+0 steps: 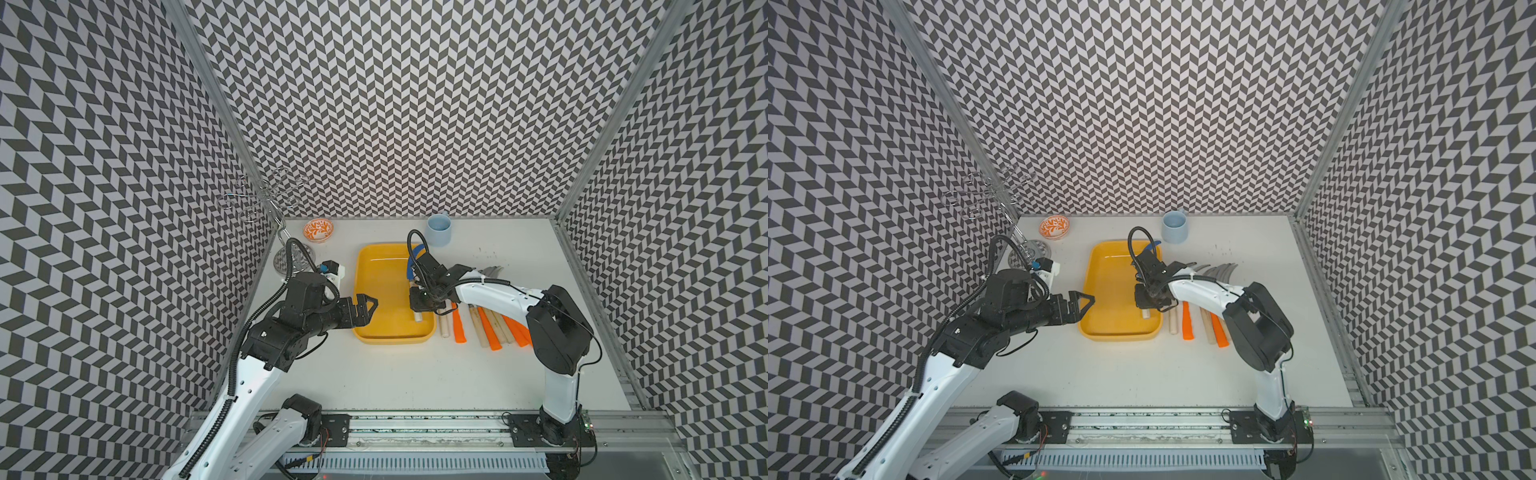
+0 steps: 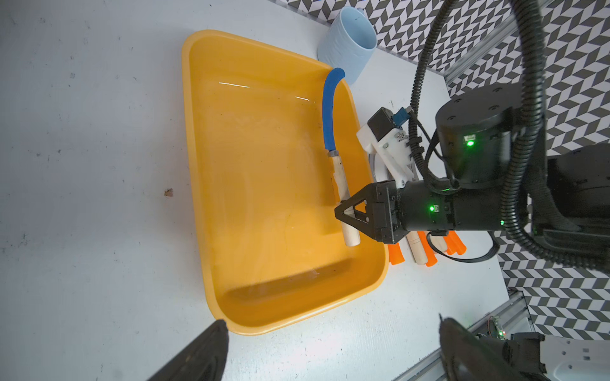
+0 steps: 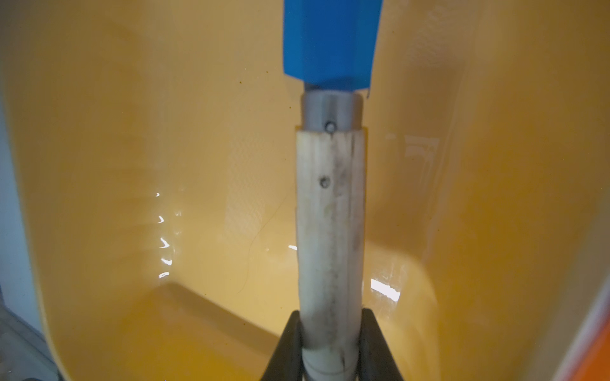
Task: Put small sickles into storage boxes
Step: Place the sickle in the storage box.
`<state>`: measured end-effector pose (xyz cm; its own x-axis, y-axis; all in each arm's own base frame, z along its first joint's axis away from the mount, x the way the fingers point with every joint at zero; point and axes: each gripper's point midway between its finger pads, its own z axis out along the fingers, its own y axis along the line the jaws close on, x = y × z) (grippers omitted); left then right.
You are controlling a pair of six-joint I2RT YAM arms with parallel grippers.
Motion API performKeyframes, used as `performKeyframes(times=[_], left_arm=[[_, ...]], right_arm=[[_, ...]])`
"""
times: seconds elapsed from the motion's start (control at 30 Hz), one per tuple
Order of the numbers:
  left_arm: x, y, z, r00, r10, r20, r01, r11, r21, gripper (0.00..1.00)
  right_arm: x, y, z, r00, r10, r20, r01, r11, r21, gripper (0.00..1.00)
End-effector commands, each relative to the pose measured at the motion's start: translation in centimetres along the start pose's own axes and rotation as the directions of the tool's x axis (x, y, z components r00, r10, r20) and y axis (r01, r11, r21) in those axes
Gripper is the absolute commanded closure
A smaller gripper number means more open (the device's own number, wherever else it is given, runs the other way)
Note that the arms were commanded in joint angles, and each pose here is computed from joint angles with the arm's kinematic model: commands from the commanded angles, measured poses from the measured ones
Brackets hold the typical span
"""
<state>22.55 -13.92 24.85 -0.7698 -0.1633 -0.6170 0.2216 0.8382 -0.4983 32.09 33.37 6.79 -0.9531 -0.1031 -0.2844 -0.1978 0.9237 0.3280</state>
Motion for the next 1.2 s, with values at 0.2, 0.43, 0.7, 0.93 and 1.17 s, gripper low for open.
performKeyframes(times=[0.2,0.43,0.7,0.93,1.17], left_arm=[[0.3,0.1,-1.2,1.0,-0.009,-0.003,0.008,1.0,-0.017,0.0],[0.4,0.2,-1.3,1.0,-0.009,-0.009,0.009,1.0,-0.02,0.0],[0.6,0.2,-1.1,1.0,-0.004,-0.016,0.004,1.0,-0.018,0.0],[0.2,0.0,-1.2,1.0,0.001,-0.011,-0.001,1.0,-0.018,0.0],[-0.1,0.0,-1.3,1.0,0.003,-0.005,-0.004,1.0,-0.023,0.0]], right_arm=[[0.8,0.0,3.1,0.998,-0.053,0.022,0.051,0.996,0.075,1.0],[1.3,0.3,3.7,0.996,-0.091,0.019,0.088,0.989,0.118,1.0],[2.4,1.9,4.5,0.99,-0.139,-0.003,0.138,0.981,0.134,1.0],[3.1,1.4,5.0,0.991,-0.127,-0.038,0.131,0.981,0.144,0.97],[3.2,2.3,4.3,0.989,-0.139,-0.058,0.143,0.985,0.093,0.71]])
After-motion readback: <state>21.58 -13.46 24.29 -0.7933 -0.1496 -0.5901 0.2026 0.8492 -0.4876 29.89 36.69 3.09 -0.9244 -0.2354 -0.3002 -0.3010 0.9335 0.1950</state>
